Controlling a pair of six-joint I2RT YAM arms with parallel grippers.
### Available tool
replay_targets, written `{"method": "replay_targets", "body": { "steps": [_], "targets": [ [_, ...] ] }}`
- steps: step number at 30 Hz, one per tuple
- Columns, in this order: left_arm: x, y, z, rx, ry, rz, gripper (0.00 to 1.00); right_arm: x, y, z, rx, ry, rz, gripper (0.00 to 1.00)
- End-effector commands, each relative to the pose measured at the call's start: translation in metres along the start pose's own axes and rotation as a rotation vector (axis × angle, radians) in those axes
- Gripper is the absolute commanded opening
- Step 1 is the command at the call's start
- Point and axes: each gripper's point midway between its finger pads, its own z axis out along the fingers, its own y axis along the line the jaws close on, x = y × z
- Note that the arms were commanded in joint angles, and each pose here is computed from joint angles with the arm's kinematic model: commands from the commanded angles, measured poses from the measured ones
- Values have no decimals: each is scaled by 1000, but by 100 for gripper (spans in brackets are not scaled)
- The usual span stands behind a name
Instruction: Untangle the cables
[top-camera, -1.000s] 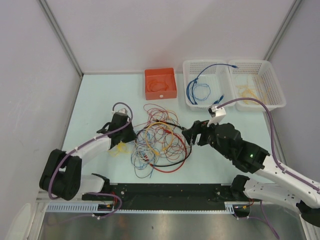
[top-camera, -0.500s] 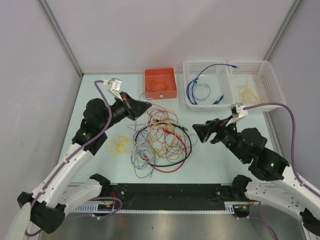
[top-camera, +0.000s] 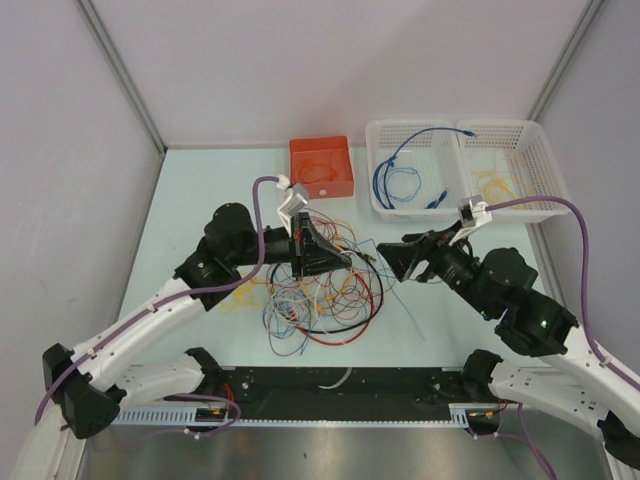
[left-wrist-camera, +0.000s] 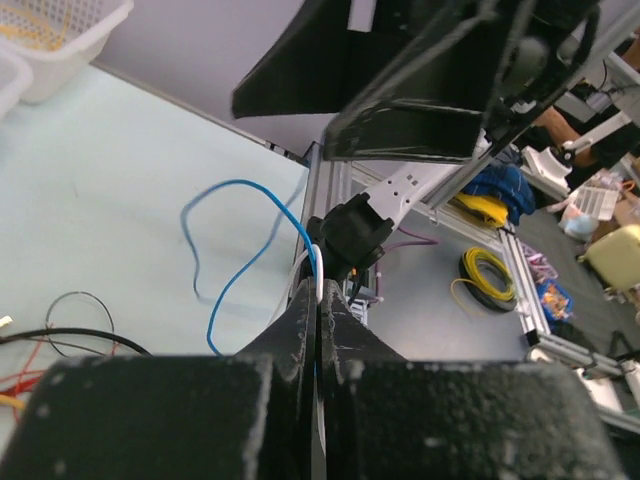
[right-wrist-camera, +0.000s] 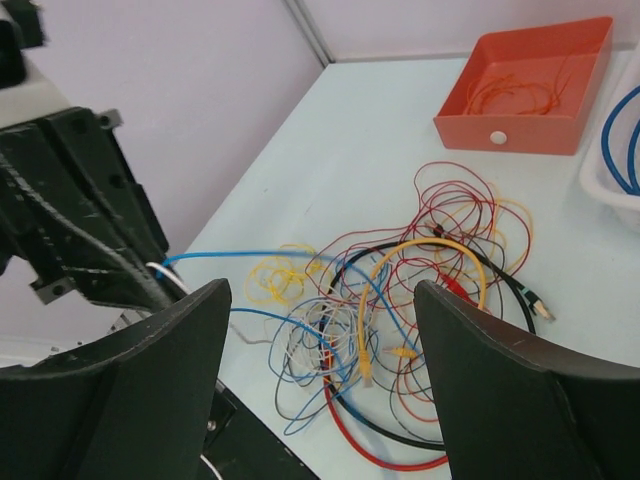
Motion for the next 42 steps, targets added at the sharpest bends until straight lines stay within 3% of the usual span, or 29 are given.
{"method": "replay_targets", "body": {
  "steps": [1,19,33,36,37,40,42],
  "targets": [
    [-10,-26,-10,85,-21,155,0,-3,13,9,-45,18,32,79],
    [-4,-26,-14,69,-7,176,0,23,22,26,-95,119,25,79],
    [-9,-35,-9,105,-7,159,0,29,29,52,-144,45,-15,79],
    [-11,-37,-7,110,-3,153,0,23,31,57,-165,-16,-6,67],
    [-11,-37,-7,107,-1,152,0,23,30,59,-164,-29,-5,54],
    [-13,-39,-8,105,-7,155,0,24,26,64,-146,-41,-19,32],
    [-14,-41,-7,117,-14,158,0,24,20,67,-118,-51,-26,27]
  ]
}}
